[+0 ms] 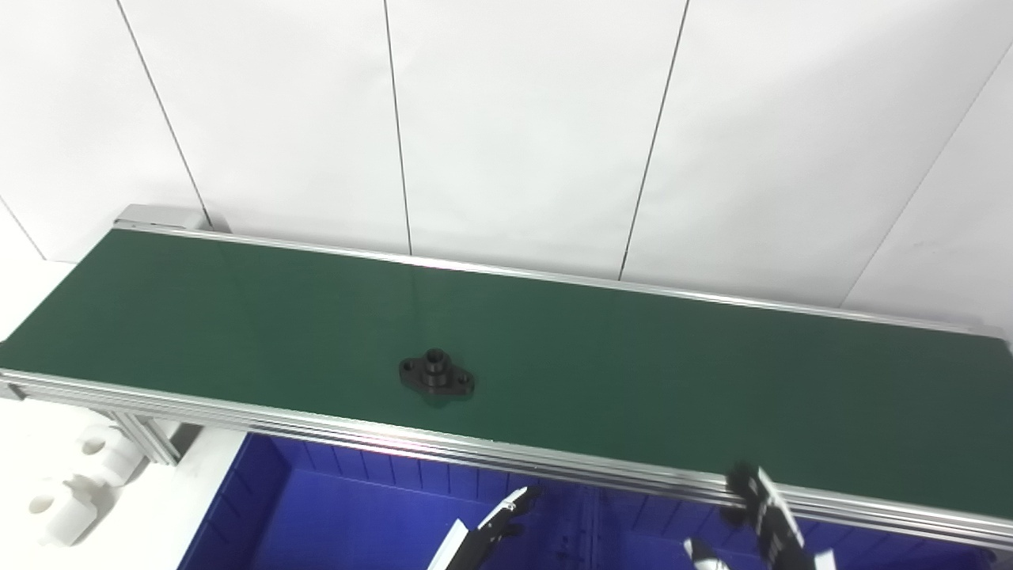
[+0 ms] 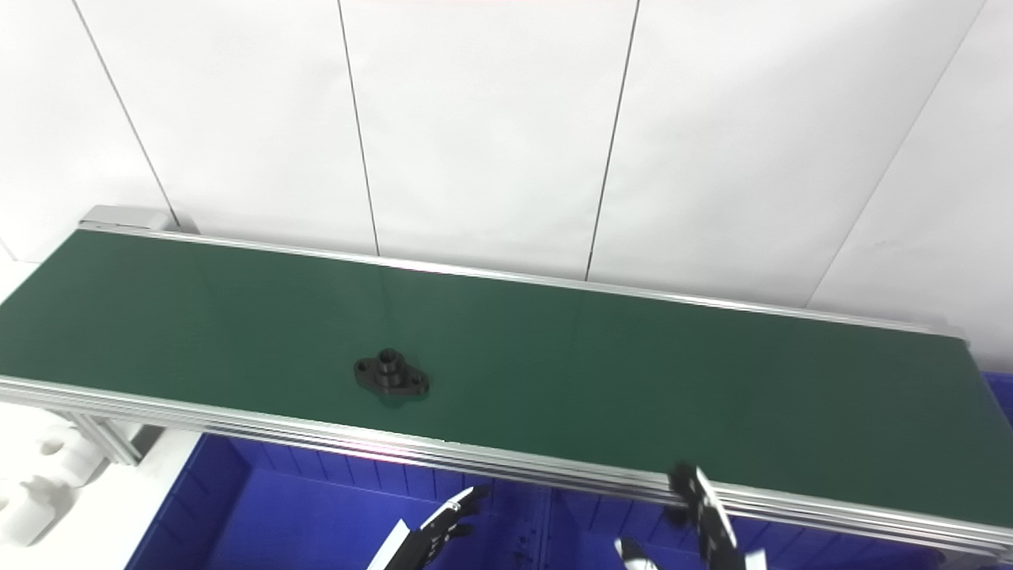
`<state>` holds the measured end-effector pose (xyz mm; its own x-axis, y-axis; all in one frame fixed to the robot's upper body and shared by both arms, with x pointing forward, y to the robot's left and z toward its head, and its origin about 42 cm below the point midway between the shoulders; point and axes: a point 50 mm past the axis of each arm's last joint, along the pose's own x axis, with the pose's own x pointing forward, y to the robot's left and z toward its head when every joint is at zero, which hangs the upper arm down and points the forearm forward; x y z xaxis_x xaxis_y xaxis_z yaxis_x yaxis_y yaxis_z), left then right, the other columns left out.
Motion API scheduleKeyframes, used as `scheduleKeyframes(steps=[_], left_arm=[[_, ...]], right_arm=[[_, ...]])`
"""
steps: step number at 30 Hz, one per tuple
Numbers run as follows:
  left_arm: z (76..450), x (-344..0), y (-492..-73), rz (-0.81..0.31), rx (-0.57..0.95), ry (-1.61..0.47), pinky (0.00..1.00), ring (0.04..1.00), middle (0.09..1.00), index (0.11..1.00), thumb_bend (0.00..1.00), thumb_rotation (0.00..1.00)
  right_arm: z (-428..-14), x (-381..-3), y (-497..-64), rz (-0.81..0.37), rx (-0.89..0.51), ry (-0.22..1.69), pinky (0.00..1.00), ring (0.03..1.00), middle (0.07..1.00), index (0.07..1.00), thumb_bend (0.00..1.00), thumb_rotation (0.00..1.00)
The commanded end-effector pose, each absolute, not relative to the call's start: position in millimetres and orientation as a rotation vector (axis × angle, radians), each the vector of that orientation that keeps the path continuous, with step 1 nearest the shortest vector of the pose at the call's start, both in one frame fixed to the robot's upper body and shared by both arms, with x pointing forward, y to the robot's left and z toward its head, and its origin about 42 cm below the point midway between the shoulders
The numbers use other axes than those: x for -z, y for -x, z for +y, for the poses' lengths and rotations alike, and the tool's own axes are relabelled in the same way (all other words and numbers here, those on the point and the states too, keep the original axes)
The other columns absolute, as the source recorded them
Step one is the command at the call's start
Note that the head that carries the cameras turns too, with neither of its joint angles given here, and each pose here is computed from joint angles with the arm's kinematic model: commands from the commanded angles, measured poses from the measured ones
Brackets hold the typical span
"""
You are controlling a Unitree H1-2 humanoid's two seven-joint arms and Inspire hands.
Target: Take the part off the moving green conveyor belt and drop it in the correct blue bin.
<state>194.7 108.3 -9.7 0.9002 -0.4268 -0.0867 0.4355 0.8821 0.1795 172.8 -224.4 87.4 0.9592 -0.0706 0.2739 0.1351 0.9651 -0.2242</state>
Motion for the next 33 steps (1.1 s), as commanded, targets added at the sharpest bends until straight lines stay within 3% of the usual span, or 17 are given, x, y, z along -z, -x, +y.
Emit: scheduleKeyframes(steps=[1,5,10,17,21,33], left_arm=[[109,-4,-206,-0.04,0.446,-0.179,0.88,0.941,0.966,0.915,0.67,0.57],[114,-6,-208,-0.037,0.44,-0.169,0.91,0.957,0.981,0.932,0.65,0.6],[124,-9,-211,-0.044,0.439,-0.196,0.97,0.992,0.999,0.963,0.62,0.66],[143,-13,-218,-0.059,0.432,-0.203,0.96,0.986,0.993,0.96,0.61,0.67],[150,-13,-222,-0.063,0.437,-0.209,0.94,0.977,0.989,0.954,0.62,0.68],[153,-15,-228,-0.068,0.444,-0.225,0.92,0.965,0.978,0.939,0.65,0.67]], right_arm=[[-219,-116,-182,-0.407,0.094,0.238,0.81,0.851,0.865,0.876,0.75,0.52],[-208,-147,-197,-0.492,0.05,0.319,0.84,0.844,0.85,0.874,0.76,0.46],[-182,-170,-226,-0.517,-0.026,0.398,0.76,0.812,0.834,0.851,0.8,0.38],[-148,-184,-278,-0.47,-0.097,0.455,0.7,0.777,0.831,0.854,0.81,0.4],[-137,-188,-298,-0.458,-0.133,0.492,0.72,0.793,0.836,0.86,0.81,0.38],[-115,-177,-361,-0.263,-0.214,0.696,0.74,0.82,0.85,0.87,0.84,0.45]])
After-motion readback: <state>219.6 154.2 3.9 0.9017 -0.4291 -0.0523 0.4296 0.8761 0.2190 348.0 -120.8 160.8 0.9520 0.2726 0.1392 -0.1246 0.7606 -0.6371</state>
